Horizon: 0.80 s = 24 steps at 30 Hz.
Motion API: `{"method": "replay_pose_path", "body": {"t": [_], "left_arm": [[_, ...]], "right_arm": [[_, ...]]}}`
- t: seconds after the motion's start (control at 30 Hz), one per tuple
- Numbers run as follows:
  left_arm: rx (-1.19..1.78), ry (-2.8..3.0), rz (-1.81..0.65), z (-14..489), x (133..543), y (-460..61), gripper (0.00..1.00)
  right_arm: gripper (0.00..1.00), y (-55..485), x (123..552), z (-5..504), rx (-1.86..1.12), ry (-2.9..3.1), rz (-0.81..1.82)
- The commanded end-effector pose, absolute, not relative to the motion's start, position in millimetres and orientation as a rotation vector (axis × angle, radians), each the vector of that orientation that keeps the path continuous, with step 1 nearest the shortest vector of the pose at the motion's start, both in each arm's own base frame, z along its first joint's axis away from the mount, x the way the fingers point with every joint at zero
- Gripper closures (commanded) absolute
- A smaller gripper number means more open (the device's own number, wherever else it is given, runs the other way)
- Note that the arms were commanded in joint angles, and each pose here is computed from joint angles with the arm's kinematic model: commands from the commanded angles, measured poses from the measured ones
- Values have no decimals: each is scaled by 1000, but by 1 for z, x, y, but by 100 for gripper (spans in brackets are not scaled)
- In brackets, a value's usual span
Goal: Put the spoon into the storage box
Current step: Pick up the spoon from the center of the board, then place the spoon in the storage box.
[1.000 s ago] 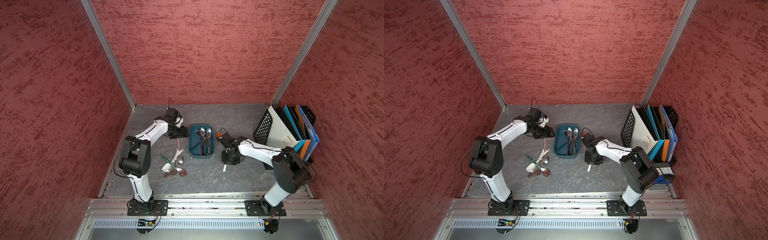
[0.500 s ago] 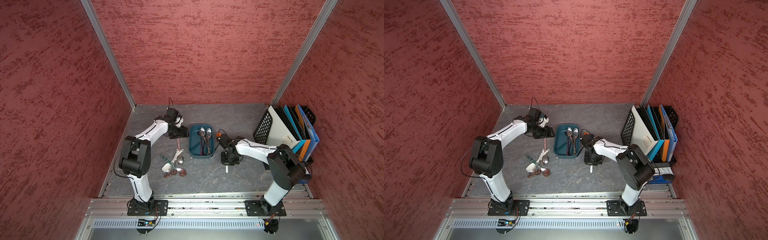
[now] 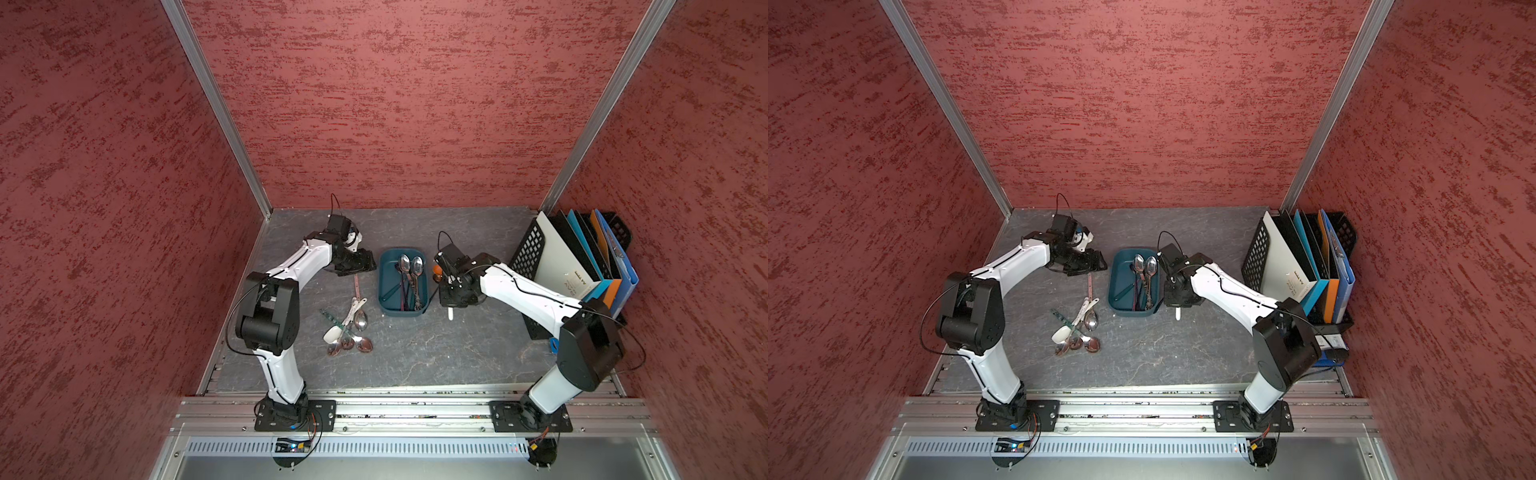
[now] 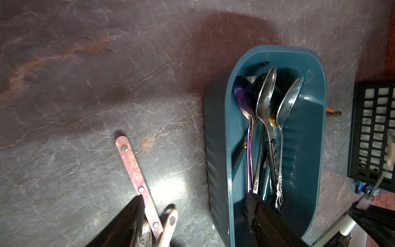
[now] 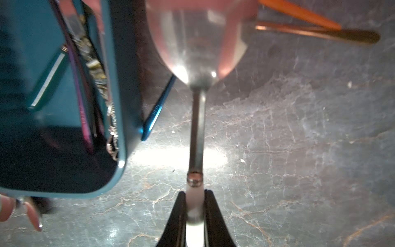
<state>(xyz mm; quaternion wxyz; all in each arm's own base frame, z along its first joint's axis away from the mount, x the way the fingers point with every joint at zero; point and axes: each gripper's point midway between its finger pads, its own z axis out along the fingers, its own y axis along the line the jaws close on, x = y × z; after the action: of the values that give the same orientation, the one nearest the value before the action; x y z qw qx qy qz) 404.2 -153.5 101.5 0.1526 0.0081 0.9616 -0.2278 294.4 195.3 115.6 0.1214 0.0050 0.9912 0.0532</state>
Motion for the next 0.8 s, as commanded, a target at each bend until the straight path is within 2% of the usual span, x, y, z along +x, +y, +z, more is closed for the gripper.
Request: {"method": "replay_pose_path", "body": {"t": [0.0, 0.27, 0.53, 0.77], "left_arm": [[-25, 2703, -708, 115, 407, -151, 22], [-98, 2696, -715, 117, 399, -141, 22], [-134, 2692, -690, 119, 391, -128, 22], [-116, 2705, -682, 117, 392, -128, 22]], "right_arm": [[99, 211, 315, 135, -66, 2853, 185], [98, 278, 357, 131, -185, 2881, 394], [97, 306, 355, 90, -234, 2984, 444], [96, 300, 348, 59, -213, 3060, 356]]}}
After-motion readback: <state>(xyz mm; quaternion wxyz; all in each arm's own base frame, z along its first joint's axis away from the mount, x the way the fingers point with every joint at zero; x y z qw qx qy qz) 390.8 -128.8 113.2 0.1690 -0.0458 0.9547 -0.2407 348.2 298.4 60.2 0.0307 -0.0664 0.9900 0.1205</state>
